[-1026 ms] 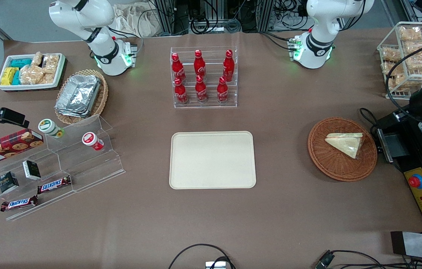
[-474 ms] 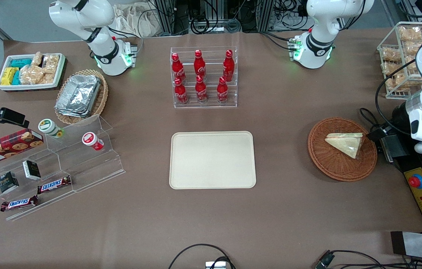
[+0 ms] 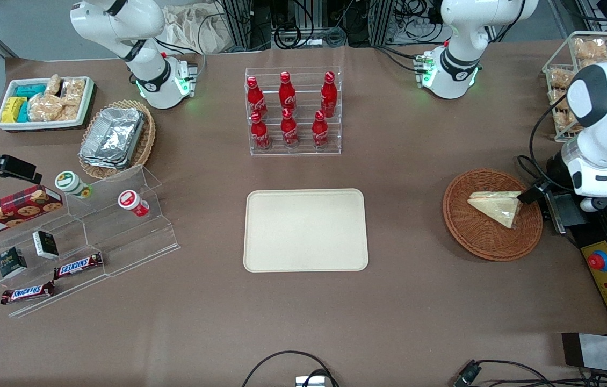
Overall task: Place sandwich from basket to tray
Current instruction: 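Move the left gripper over the wicker basket toward the sandwich, then lower the left gripper and close it on the wrapped sandwich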
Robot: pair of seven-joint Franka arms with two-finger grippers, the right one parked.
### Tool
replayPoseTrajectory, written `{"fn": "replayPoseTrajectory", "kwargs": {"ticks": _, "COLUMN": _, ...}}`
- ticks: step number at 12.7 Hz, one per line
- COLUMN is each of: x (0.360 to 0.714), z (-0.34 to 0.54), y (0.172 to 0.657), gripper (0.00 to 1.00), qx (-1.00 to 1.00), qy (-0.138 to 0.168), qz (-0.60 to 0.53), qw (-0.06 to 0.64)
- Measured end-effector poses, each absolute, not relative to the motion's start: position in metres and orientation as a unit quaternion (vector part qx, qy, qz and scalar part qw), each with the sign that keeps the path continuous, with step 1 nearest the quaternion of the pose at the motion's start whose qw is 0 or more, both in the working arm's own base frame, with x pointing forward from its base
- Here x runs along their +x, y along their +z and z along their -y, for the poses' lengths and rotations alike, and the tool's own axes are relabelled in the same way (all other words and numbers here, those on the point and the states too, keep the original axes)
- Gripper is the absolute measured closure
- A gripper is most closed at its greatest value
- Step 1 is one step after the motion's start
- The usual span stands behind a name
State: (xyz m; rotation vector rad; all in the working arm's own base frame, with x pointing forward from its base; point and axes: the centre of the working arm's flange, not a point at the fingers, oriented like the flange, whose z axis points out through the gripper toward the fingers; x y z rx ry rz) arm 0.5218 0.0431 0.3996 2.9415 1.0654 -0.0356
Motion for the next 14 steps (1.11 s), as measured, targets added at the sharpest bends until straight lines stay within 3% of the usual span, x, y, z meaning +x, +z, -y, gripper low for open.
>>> {"fn": "replayPoseTrajectory", "kwargs": {"ticks": 9, "x": 0.489, "z": -0.065, "y": 0.326, "gripper": 0.00, "qx": 0.922, "qy": 0.025, "qz": -0.385, "qw": 0.031}}
{"fn": "replayPoseTrajectory", "kwargs": {"ticks": 14, "x": 0.492, "z": -0.071, "y": 0.287, "gripper": 0.00, "qx": 0.913, "qy": 0.036, "qz": -0.406, "qw": 0.037}}
